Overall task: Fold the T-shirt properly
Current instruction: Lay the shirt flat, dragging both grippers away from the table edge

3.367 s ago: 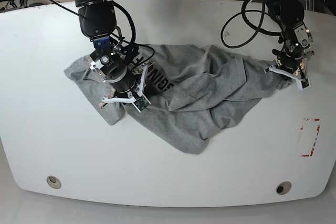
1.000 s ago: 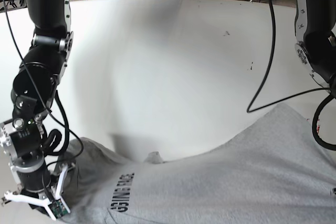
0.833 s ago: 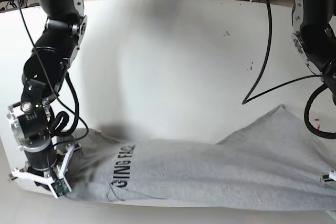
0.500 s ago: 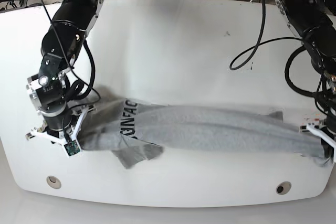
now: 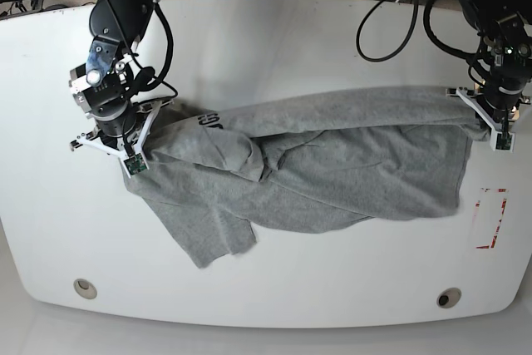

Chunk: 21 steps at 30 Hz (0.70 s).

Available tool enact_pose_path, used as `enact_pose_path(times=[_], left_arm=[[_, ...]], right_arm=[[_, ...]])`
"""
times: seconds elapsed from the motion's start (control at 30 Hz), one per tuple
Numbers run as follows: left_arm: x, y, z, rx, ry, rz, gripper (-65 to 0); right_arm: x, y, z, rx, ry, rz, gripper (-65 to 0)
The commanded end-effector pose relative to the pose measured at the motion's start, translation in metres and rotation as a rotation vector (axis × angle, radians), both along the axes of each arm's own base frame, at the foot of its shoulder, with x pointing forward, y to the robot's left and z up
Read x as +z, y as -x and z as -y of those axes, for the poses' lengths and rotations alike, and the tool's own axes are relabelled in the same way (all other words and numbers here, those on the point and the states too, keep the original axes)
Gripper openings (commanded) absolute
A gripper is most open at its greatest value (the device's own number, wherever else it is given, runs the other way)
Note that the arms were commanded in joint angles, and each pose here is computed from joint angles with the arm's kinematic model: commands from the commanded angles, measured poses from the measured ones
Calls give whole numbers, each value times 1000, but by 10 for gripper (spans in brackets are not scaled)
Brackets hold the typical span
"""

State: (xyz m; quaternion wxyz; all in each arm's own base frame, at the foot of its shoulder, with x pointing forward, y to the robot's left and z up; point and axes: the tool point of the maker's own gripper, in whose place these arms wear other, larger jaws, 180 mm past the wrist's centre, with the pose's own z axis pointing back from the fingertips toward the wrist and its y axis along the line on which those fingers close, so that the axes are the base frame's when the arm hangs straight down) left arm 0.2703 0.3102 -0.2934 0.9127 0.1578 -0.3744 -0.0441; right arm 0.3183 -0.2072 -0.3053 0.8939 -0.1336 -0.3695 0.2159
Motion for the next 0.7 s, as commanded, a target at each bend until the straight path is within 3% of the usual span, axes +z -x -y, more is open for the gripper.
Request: enact_pose_path(times=[0.0,0.5,0.67], left_arm=[[0,9,-4,-10,-29,-10,-650],[-23,40,-15,-73,-93,-155,-650],[-25,41,-16,-72,-92,-161,-650]], right_arm=[[-2,9,2,-8,6,-5,-650],[-49,58,-9,-11,-33,-158,-645],[-60,73,-14,9,-46,-199,-530]])
